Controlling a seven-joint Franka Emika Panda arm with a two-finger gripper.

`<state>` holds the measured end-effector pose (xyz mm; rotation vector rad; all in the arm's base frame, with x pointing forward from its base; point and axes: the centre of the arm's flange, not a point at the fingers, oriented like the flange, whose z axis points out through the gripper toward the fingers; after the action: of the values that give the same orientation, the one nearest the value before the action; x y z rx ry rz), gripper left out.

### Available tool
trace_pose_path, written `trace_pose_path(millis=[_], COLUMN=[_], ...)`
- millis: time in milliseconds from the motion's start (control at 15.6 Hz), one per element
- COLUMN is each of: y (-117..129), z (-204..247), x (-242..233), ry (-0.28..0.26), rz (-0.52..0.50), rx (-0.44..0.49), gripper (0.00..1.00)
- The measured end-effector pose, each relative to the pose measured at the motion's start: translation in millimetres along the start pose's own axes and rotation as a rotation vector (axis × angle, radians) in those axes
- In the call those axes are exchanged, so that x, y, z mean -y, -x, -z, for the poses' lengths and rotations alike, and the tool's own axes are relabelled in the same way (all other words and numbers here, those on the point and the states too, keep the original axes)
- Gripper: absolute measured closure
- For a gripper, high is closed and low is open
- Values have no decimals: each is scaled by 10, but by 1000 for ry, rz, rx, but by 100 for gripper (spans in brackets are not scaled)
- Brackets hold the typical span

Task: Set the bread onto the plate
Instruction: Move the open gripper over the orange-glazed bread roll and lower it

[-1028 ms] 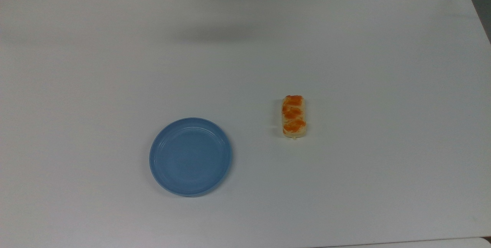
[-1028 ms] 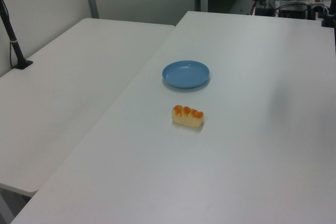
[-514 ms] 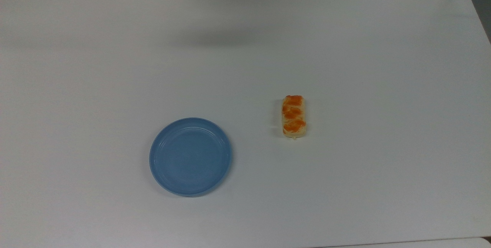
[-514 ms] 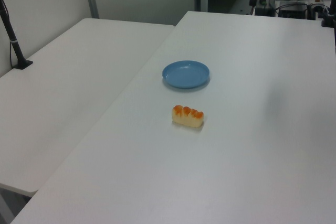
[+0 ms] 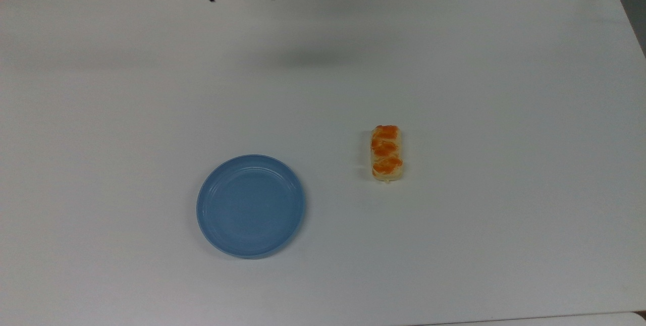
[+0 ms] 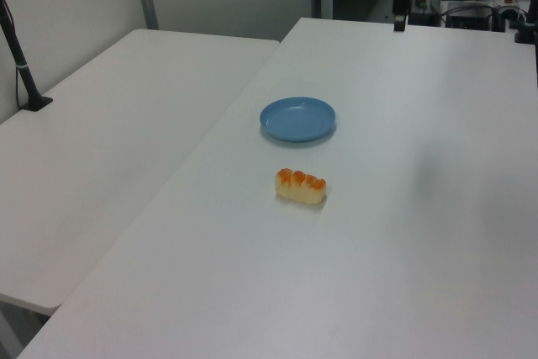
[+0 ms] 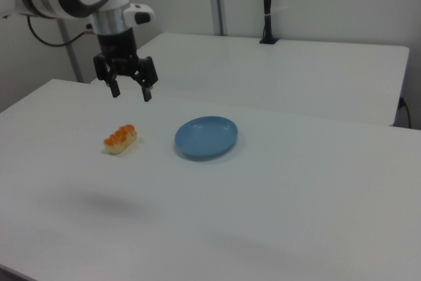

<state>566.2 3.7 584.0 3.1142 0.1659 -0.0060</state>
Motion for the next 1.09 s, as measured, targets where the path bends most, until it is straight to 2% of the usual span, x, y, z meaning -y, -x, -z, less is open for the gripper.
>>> trace_pose_path(millis=[193,321,578,707,900,1092], y=[-321,-508,-799,-904,-1018,-1080], z=[-381,-613,-1146,-1448,-1887,-2173], x=[569,874,1382,1601,1889,2135], ry=[0,-4,-15,-18,7,9], rz=[-19,-38,-55,-96,-160,-204], rx=[-26,-57,-98,-107,-128,-155], gripper=[5,0,0,0,0,0])
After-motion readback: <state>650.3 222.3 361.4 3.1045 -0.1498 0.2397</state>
